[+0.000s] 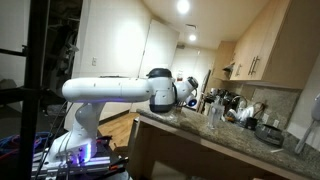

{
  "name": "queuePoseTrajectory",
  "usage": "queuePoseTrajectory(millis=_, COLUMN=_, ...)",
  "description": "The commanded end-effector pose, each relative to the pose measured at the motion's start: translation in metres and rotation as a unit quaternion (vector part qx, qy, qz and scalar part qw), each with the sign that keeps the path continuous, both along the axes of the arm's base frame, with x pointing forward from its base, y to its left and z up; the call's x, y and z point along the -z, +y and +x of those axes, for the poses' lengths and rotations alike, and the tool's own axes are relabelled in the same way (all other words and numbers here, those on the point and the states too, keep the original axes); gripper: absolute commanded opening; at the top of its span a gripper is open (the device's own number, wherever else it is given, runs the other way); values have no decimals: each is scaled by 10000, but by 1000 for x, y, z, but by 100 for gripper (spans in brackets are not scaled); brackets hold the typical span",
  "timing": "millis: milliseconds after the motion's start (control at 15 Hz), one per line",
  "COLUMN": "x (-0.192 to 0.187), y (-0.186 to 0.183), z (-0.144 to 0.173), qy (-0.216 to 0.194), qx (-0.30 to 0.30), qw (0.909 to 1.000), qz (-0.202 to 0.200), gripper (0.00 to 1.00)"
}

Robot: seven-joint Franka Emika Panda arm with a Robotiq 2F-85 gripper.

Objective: Take the white bottle and put it upside down on the clear bottle

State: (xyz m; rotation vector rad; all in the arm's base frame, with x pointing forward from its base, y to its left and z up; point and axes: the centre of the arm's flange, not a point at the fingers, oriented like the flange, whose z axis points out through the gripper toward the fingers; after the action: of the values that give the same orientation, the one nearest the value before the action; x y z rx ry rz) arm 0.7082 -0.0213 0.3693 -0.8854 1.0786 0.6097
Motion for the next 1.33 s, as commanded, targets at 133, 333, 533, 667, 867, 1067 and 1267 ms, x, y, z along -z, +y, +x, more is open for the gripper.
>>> queuePoseTrajectory(millis=133, x=1, y=-7, z=2, qy=67, qx=121, qw=9998, qz=112, gripper=25)
queuePoseTrajectory(millis=333, x=9, y=-12, z=-8, qy=344, qx=125, qw=9989, qz=283, gripper=25)
queuePoseTrajectory(millis=533, x=22, y=-13, z=-20, qy=695, qx=126, qw=9968, qz=381, gripper=25)
queuePoseTrajectory(millis=667, x=34, y=-11, z=-27, qy=837, qx=67, qw=9958, qz=352, gripper=25)
queuePoseTrajectory(millis=867, x=37, y=-3, z=-39, qy=921, qx=-36, qw=9955, qz=235, gripper=25)
queuePoseTrajectory(millis=1067, x=35, y=-5, z=-46, qy=752, qx=-95, qw=9970, qz=118, gripper=25)
queuePoseTrajectory(millis=1267, x=34, y=-12, z=-51, qy=410, qx=-26, qw=9991, qz=-130, gripper=83)
